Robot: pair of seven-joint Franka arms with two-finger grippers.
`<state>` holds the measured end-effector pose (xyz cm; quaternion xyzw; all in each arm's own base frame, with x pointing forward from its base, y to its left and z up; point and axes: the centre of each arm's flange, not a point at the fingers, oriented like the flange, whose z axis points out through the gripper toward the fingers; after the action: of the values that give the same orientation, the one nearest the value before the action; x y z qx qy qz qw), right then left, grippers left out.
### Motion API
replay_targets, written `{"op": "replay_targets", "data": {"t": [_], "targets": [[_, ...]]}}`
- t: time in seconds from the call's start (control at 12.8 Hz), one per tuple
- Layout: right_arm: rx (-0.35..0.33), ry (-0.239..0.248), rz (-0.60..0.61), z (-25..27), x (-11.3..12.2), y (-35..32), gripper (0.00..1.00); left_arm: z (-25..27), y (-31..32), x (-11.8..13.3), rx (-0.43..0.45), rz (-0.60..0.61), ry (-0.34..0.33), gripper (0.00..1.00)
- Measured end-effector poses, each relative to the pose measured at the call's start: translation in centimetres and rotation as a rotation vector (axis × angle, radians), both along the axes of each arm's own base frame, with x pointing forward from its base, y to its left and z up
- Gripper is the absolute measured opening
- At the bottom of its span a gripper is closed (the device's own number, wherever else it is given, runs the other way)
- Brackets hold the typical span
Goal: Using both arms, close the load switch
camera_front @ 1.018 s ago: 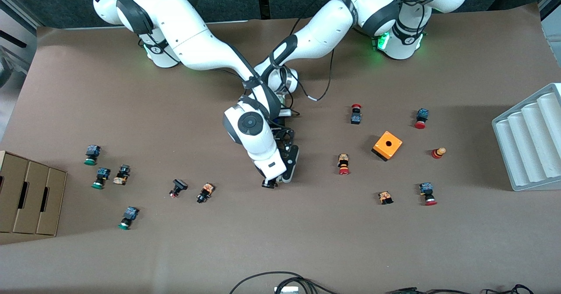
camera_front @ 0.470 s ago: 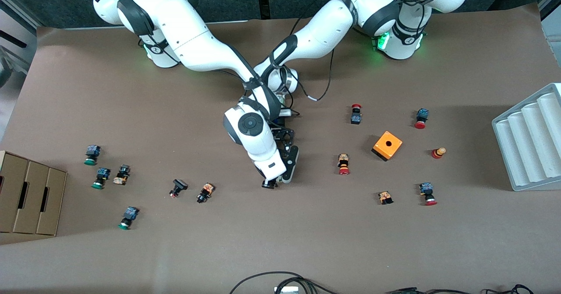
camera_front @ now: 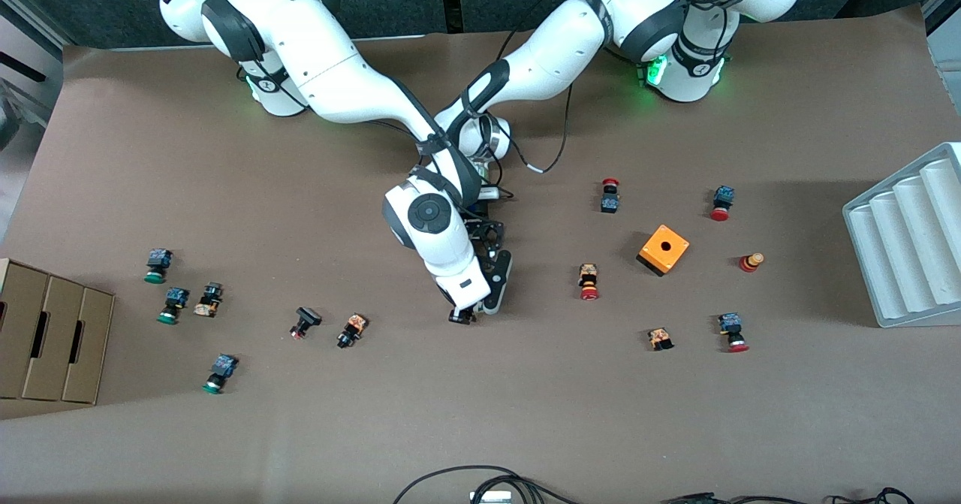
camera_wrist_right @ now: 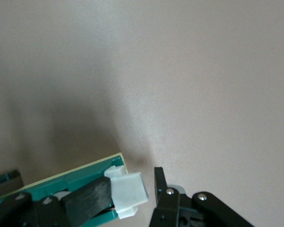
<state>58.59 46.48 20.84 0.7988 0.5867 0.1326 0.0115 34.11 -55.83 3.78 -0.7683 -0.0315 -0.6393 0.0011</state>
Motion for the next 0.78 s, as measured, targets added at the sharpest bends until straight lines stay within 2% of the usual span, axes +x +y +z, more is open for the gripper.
{"op": "replay_targets", "data": {"t": [0.16,0.31,0.55,0.78], "targets": [[0.011,-0.015,-0.002,1.1,0.4,0.1,0.47,0.0,0.0,0.0,0.000,0.000,0.000,0.64],[0.024,-0.028,-0.006,3.2,0.8,0.1,0.66,0.0,0.0,0.0,0.000,0.000,0.000,0.64],[0.019,0.002,-0.010,7.2,0.7,-0.2,0.98,0.0,0.0,0.0,0.000,0.000,0.000,0.64],[0.010,0.037,-0.014,11.3,0.3,-0.7,1.00,0.0,0.0,0.0,0.000,0.000,0.000,0.64]]}}
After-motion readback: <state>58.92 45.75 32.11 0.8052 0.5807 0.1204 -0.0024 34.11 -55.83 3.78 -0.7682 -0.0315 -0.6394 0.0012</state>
